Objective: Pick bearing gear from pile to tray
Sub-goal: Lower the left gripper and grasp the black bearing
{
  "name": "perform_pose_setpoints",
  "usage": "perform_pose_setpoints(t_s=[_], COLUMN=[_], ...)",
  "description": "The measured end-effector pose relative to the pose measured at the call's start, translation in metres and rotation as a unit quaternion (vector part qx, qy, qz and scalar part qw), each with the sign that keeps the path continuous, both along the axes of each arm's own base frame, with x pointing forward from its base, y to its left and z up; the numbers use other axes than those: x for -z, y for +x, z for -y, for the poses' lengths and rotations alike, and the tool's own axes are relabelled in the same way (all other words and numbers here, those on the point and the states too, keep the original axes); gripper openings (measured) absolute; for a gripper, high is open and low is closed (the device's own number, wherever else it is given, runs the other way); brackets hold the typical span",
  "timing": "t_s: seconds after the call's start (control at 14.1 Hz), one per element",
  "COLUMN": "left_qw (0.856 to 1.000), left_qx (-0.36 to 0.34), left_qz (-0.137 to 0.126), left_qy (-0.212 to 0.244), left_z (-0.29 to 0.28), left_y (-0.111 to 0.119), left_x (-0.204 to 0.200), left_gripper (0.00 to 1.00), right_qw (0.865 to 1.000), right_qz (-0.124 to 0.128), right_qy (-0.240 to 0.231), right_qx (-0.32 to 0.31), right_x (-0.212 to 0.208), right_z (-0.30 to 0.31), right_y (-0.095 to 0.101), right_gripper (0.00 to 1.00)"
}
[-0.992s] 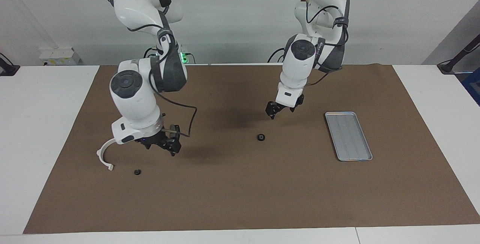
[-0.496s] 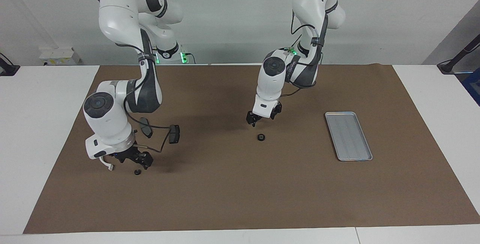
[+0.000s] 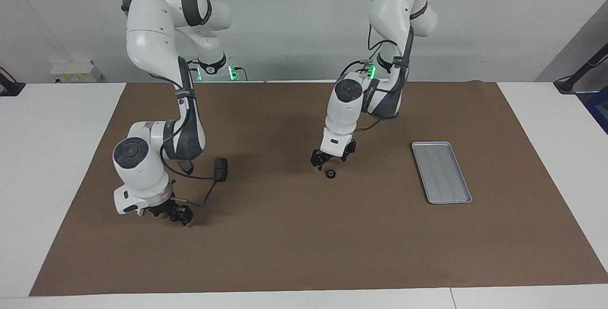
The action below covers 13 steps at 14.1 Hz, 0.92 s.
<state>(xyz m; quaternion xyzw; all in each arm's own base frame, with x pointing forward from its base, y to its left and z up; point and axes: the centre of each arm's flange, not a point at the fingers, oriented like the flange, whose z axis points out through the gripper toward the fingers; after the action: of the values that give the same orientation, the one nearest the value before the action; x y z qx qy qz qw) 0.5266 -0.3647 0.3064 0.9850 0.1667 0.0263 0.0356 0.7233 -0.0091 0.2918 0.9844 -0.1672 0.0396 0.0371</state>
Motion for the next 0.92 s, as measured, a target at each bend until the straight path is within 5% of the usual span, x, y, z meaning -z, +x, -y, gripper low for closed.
perform_pose_setpoints(t_s=[0.43,0.64,0.78,0.92], left_qw=[1.000,1.000,1.000,1.000], left_qx=[0.003,0.004,0.007,0.010], left_qz=[-0.007,-0.013,-0.010,-0.009], left_qy=[0.009,0.014,0.017,0.020], left_z=[0.005,0.010,0.011,0.011], left_y=[0.007,0.014,0.017,0.017], left_x=[0.024,0.020,0.018,0.017], left_gripper=[0.99,1.00,0.91,0.90], right_qw=[1.000,1.000,1.000,1.000], right_qz=[-0.011,-0.006,-0.006,-0.004], right_qy=[0.015,0.021,0.021,0.022], right_qx=[0.021,0.022,0.022,0.021], right_x=[0.013,0.006,0.006,0.004], right_z=[0.001,-0.003,-0.003,-0.005], right_y=[-0.006,-0.006,-0.006,-0.006], right_gripper=[0.86,0.55,0.51,0.33])
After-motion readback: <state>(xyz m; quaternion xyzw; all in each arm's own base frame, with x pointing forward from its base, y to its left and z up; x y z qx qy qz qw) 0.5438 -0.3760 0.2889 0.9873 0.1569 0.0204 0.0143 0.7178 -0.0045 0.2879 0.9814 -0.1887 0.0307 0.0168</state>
